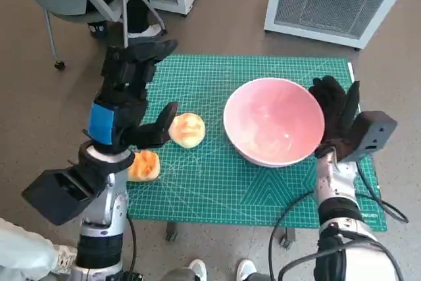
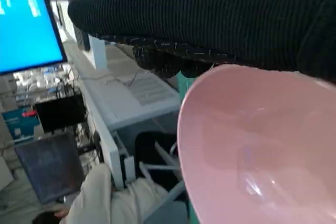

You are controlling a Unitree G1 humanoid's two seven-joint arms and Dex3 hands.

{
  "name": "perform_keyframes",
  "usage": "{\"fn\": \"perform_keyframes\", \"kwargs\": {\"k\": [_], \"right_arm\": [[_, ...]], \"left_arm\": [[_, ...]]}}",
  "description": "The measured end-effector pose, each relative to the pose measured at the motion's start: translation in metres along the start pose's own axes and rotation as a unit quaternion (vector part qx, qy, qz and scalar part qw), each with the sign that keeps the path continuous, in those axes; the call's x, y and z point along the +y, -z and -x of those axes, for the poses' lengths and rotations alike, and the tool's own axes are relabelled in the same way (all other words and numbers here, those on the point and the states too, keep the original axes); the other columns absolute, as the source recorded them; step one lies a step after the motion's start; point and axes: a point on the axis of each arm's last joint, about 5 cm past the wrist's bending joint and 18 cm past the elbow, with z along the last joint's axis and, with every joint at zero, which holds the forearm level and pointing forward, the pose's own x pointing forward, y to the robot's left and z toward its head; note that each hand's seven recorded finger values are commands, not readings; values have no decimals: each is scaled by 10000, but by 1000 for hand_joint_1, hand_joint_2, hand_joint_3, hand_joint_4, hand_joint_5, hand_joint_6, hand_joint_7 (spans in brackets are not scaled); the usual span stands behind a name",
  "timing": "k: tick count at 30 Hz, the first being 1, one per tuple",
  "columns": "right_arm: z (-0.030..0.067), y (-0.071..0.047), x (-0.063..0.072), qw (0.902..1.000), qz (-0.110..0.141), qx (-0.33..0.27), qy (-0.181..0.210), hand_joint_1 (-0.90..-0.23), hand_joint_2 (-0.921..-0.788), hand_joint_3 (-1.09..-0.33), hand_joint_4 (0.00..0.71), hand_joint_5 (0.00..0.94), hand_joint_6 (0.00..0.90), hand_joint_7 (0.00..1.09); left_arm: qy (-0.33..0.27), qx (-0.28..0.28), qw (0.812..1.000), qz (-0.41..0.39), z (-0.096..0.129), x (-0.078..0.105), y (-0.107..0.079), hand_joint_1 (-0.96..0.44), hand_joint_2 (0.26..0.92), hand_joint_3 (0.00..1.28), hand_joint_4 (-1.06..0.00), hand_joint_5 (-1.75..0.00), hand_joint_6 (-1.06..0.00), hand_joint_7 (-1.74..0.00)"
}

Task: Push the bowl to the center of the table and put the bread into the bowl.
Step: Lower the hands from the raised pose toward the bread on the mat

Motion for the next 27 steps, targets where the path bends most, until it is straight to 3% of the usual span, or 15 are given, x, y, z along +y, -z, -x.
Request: {"fn": "perform_keyframes", "kwargs": {"k": [13, 23, 27], "right_arm": [[-69, -49, 249, 9995, -172, 75, -242, -476, -921, -791, 252, 5, 65, 501], [-109, -115, 296, 9994, -148, 7, -301, -460, -921, -796, 260, 8, 64, 503], [-134, -179, 295, 9993, -35, -164, -326, -456, -921, -799, 265, 10, 62, 505]], "left_arm": [[-32, 79, 10000, -36, 35, 16, -25, -164, 601, 802, 1, -811, 1, -1083], [-42, 160, 9996, -240, 99, 102, -87, -165, 605, 771, 1, -820, 1, -1089], [62, 249, 9985, -490, 142, 202, -133, -161, 632, 687, -6, -823, -5, -1082]]}}
